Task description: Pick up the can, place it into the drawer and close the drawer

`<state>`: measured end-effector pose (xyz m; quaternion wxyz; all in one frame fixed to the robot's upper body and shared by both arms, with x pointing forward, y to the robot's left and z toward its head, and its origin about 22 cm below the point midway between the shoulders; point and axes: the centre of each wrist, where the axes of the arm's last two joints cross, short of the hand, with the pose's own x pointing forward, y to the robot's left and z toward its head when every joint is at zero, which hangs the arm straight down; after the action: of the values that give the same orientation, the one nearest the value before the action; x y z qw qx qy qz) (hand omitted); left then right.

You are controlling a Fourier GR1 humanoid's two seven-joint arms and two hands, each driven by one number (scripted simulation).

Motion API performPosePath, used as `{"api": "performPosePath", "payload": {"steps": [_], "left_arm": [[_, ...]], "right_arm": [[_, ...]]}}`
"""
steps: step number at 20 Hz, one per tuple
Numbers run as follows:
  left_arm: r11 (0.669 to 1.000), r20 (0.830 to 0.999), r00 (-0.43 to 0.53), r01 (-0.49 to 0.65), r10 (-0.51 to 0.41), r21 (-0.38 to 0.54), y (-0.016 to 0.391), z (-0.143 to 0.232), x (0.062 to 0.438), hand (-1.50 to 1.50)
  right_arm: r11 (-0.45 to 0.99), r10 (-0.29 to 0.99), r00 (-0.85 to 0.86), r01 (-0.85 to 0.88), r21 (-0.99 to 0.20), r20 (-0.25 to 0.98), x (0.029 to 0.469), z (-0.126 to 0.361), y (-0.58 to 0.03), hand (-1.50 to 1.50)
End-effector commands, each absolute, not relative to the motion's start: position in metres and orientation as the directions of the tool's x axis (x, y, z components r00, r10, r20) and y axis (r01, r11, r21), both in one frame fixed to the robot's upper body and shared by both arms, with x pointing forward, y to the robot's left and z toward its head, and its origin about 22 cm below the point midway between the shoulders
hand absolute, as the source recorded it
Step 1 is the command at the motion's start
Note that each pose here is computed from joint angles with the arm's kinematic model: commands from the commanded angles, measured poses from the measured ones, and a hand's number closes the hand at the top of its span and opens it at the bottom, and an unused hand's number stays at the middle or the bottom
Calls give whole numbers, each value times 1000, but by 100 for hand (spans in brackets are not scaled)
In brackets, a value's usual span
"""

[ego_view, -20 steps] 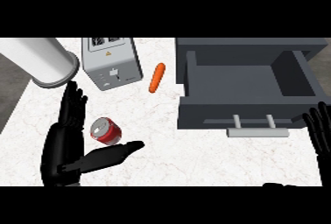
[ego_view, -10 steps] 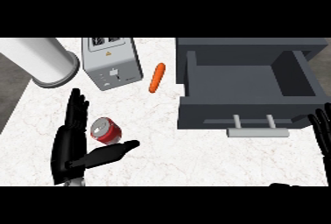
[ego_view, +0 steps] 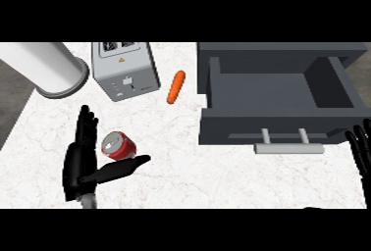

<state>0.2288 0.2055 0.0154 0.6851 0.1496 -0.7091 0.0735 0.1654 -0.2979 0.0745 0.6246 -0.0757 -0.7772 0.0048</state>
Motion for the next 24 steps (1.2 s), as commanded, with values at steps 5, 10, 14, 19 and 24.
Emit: {"api": "performPosePath", "payload": {"steps": [5,10,14,19,24], "left_arm": [[934,992,6,-337,-122,117,233,-21,216,-150],[932,993,26,-341,-118,120,238,-11,201,-150],[935,994,38,-338,-99,106,228,-46,193,-150],[933,993,41,-341,-112,119,234,-61,207,-150],[936,993,44,-333,-110,118,248,-63,197,-150]], "right_arm": [[986,138,-187,120,-117,973,172,76,-292,-150],[989,121,-196,110,-101,973,169,77,-294,-150],[990,115,-218,106,-93,969,164,84,-291,-150],[988,125,-208,119,-102,970,165,78,-296,-150],[988,124,-224,116,-100,967,157,81,-306,-150]]}}
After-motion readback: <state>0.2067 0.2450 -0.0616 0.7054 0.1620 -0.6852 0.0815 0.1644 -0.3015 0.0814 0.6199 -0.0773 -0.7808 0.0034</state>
